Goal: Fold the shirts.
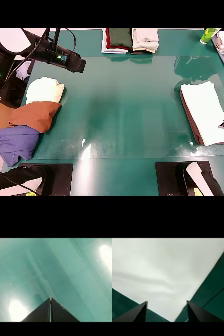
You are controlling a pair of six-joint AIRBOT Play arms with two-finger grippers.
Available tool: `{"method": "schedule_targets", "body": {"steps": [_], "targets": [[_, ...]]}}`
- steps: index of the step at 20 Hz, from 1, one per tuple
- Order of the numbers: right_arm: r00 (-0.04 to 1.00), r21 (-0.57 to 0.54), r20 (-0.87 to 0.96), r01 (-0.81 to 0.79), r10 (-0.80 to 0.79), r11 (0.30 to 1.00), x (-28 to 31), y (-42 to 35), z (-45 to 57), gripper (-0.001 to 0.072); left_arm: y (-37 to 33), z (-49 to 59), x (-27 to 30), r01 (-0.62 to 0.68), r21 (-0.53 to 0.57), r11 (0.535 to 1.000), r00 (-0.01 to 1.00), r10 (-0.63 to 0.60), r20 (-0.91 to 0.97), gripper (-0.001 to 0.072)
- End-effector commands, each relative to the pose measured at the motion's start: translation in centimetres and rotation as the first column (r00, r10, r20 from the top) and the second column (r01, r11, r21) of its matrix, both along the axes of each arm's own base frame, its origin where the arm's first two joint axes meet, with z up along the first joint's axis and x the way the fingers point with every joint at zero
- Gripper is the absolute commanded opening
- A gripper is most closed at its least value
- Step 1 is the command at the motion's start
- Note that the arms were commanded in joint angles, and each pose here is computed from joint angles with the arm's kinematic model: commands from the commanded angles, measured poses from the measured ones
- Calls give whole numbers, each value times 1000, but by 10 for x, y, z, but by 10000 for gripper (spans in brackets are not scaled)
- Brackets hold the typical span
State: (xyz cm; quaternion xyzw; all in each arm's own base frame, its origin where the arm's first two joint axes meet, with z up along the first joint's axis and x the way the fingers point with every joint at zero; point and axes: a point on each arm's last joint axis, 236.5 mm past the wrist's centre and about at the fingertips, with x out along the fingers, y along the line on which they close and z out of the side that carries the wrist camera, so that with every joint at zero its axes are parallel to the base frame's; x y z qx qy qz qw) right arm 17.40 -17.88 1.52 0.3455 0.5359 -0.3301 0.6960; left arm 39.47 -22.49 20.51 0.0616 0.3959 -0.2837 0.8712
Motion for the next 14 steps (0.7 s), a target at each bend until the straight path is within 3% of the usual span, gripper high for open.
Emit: {"method": "schedule_targets", "body": {"steps": [1, 5, 8, 11, 12, 14], "targets": [[983, 57, 183, -20, 9, 998, 43, 8, 33, 568, -1, 1, 1, 0, -2, 1000, 1000, 0, 4, 29], [860, -44, 417, -305, 295, 951, 129, 74, 116, 567, -1, 1, 1, 0, -2, 1000, 1000, 0, 5, 29], [721, -135, 486, -496, 494, 858, 168, 145, 141, 567, -2, 6, 7, -8, -14, 1000, 999, 8, 35, 29], [610, -135, 488, -653, 624, 745, 177, 213, 135, 566, 0, 4, 6, -8, -8, 1000, 1000, 8, 30, 29], [586, -119, 477, -696, 655, 708, 178, 231, 128, 535, -1, 5, 6, -8, -9, 1000, 999, 9, 31, 29], [547, -77, 449, -764, 706, 641, 178, 263, 110, 380, -1, 5, 7, -9, -11, 1000, 999, 9, 34, 29]]}}
